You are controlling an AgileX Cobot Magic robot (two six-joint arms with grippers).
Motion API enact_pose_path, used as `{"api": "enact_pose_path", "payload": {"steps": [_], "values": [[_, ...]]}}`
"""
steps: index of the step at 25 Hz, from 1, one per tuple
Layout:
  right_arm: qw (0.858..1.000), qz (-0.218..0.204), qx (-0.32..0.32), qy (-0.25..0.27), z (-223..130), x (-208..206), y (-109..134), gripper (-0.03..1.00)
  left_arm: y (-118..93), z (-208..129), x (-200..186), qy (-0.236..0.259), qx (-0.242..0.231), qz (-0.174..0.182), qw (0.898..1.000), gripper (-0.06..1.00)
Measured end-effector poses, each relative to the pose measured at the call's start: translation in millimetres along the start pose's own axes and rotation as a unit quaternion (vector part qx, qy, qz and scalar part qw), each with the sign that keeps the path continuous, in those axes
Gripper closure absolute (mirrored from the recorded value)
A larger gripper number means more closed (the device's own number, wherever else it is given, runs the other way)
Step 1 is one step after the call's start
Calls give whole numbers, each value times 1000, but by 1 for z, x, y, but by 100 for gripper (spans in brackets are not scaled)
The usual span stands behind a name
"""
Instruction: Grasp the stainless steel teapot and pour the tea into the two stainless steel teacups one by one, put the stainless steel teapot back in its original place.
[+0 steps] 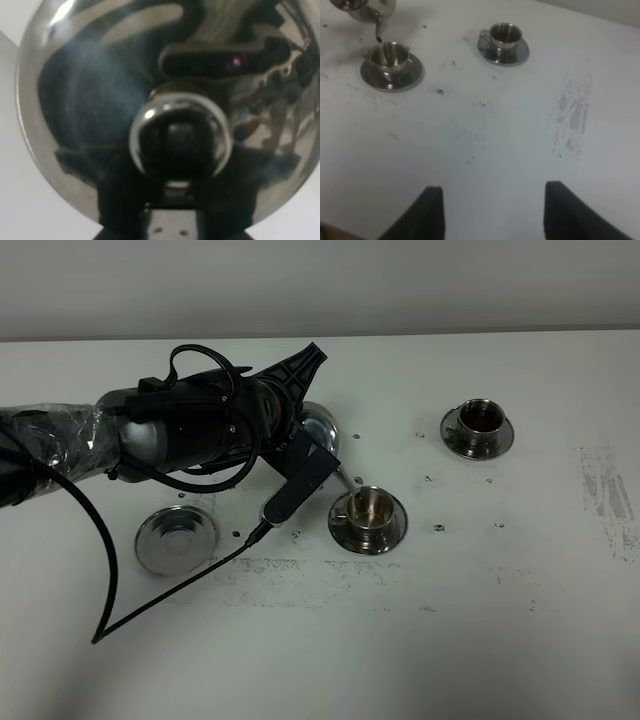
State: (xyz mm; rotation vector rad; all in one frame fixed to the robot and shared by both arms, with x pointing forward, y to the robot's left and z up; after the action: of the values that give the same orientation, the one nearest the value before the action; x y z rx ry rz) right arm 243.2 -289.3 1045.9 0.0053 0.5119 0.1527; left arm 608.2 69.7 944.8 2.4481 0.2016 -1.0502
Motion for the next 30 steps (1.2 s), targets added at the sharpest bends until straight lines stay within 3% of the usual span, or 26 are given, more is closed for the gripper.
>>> {"api": "enact_pose_path", "payload": {"steps": [30], "values": [[1000,0,0,0,0,0,0,54,5,-1,0,9,45,25,999,77]]}}
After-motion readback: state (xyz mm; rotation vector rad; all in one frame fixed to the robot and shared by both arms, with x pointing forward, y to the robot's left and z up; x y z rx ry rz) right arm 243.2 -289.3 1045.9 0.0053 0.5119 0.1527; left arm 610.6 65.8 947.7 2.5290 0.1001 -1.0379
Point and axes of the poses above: a point on each arm's last joint axis where the gripper is mounted, x pointing out along that axis toward the gripper, y along the wrist's bending axis when the last joint is at zero, z = x × y, the point moved 1 cm from there along x, pointing out along that axis toward the gripper, and after that the axes turned 11 degrees about x, right-handed, at the moved point
